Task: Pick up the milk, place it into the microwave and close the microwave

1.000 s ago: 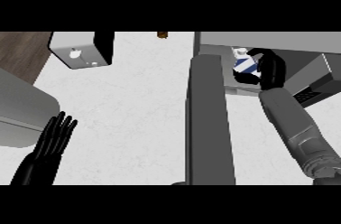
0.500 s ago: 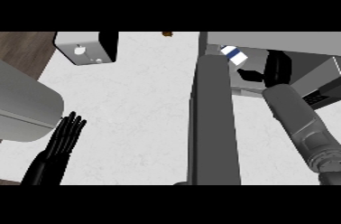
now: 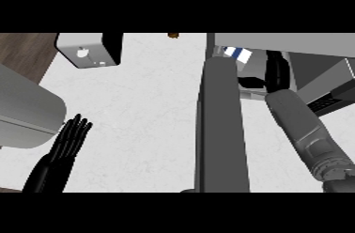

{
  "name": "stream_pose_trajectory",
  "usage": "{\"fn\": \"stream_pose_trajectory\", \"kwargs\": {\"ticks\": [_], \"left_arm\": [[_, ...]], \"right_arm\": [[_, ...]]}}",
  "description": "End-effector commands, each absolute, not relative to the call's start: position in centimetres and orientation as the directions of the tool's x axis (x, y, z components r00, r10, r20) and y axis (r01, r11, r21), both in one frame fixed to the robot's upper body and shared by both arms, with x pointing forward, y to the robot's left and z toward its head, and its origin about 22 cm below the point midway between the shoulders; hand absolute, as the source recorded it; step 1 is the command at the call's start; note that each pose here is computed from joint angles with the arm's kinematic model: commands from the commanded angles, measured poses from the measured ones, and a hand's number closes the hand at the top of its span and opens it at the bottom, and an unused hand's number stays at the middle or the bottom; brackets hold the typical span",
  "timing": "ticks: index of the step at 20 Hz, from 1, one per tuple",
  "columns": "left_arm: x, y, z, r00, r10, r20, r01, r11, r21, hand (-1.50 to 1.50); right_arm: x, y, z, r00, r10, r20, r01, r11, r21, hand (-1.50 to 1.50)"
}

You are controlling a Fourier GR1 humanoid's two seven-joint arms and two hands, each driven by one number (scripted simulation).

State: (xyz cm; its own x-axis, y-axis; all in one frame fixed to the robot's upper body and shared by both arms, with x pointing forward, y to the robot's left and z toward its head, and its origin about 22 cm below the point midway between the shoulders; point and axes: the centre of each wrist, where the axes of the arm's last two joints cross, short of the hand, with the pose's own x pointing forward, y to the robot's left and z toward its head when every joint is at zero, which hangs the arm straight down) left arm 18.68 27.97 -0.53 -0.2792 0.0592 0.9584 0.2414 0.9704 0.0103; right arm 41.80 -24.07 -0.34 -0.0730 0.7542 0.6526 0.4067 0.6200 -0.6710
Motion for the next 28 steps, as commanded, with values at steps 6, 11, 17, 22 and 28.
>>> {"fn": "stream_pose_trajectory", "kwargs": {"ticks": [6, 11, 17, 22, 28], "left_arm": [[18.5, 27.0, -1.5, -0.274, 0.084, 0.958, 0.266, 0.964, -0.009, -1.5], [17.7, 27.3, -1.1, -0.279, 0.085, 0.957, 0.289, 0.957, 0.0, -1.5], [18.3, 23.3, -1.4, -0.286, 0.086, 0.955, 0.296, 0.955, 0.003, -1.5], [18.0, 23.4, -1.8, -0.269, 0.086, 0.959, 0.314, 0.95, 0.003, -1.5], [18.4, 25.5, -0.6, -0.262, 0.092, 0.961, 0.309, 0.951, -0.007, -1.5]], "right_arm": [[40.1, -24.8, -2.7, -0.16, 0.616, 0.771, 0.362, 0.764, -0.535, -1.5], [39.0, -26.6, -4.0, -0.154, 0.535, 0.831, 0.348, 0.816, -0.461, -1.5], [36.6, -24.6, -7.4, -0.157, 0.473, 0.867, 0.319, 0.855, -0.408, -1.5], [33.5, -27.1, -10.1, -0.2, 0.351, 0.915, 0.258, 0.919, -0.297, -1.5], [31.0, -25.5, -12.6, -0.201, 0.255, 0.946, 0.176, 0.959, -0.221, -1.5]]}}
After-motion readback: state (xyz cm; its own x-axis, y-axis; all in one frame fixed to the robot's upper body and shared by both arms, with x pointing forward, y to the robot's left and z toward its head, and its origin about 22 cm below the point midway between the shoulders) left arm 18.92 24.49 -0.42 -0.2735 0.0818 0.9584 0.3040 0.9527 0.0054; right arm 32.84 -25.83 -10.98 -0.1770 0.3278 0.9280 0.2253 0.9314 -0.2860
